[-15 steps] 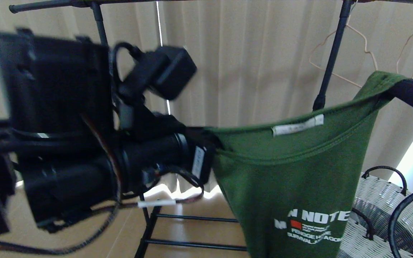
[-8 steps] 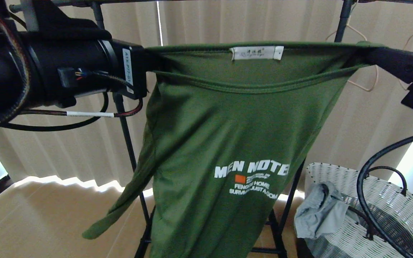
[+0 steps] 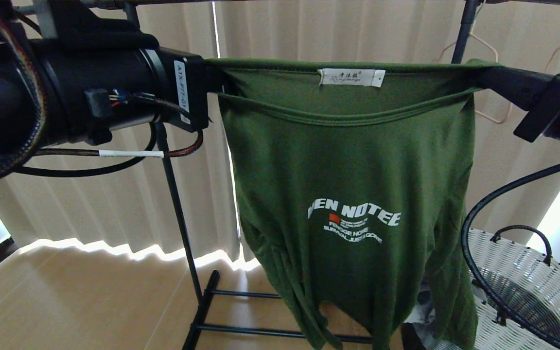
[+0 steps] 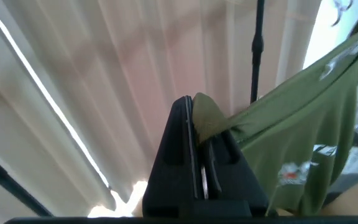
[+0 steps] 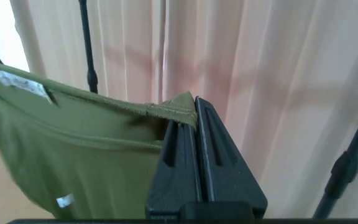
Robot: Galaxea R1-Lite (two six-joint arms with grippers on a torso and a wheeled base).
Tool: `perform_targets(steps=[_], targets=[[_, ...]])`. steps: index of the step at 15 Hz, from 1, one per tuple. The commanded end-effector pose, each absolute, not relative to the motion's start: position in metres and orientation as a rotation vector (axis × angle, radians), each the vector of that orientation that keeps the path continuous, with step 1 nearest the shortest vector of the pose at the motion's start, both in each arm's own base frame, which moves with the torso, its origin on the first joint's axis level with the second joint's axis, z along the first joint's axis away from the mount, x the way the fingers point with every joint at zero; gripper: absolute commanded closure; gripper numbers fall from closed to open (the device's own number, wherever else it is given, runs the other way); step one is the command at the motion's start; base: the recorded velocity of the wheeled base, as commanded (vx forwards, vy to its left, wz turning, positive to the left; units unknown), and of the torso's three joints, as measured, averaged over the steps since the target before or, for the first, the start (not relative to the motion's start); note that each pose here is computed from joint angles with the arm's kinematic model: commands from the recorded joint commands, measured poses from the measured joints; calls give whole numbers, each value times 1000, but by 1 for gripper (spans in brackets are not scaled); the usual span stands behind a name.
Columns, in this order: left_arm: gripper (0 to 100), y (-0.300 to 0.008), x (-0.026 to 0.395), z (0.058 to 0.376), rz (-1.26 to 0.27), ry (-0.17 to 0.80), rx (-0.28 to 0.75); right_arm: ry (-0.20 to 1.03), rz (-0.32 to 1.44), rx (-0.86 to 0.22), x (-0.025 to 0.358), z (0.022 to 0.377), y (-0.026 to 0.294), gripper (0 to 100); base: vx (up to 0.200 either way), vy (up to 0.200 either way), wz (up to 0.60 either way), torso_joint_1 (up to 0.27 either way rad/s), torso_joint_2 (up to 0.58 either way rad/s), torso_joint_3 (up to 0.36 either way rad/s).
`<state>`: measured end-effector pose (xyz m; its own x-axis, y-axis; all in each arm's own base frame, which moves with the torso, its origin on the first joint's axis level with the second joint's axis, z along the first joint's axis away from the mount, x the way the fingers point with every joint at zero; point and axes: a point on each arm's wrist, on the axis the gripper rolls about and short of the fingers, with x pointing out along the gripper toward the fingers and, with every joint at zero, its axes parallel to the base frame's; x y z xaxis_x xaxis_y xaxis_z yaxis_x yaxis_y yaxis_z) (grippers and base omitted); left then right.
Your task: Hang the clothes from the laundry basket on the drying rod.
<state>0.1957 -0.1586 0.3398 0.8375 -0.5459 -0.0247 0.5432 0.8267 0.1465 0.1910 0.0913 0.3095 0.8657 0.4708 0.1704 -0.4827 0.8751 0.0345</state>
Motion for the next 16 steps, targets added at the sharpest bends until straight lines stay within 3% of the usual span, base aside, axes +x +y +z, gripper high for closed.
perform_targets(steps=[1,10,16], targets=[[100,-160,197,336,-578,-7,155,-146,496,74,191,306,91,100,0,0,0,0,0,0],[100,-186,235,335,-557,-43,144,-148,515,81,129,305,62,100,0,0,0,0,0,0],[100,-210,263,341,-555,-88,122,-93,706,102,109,289,58,100,0,0,0,0,0,0]])
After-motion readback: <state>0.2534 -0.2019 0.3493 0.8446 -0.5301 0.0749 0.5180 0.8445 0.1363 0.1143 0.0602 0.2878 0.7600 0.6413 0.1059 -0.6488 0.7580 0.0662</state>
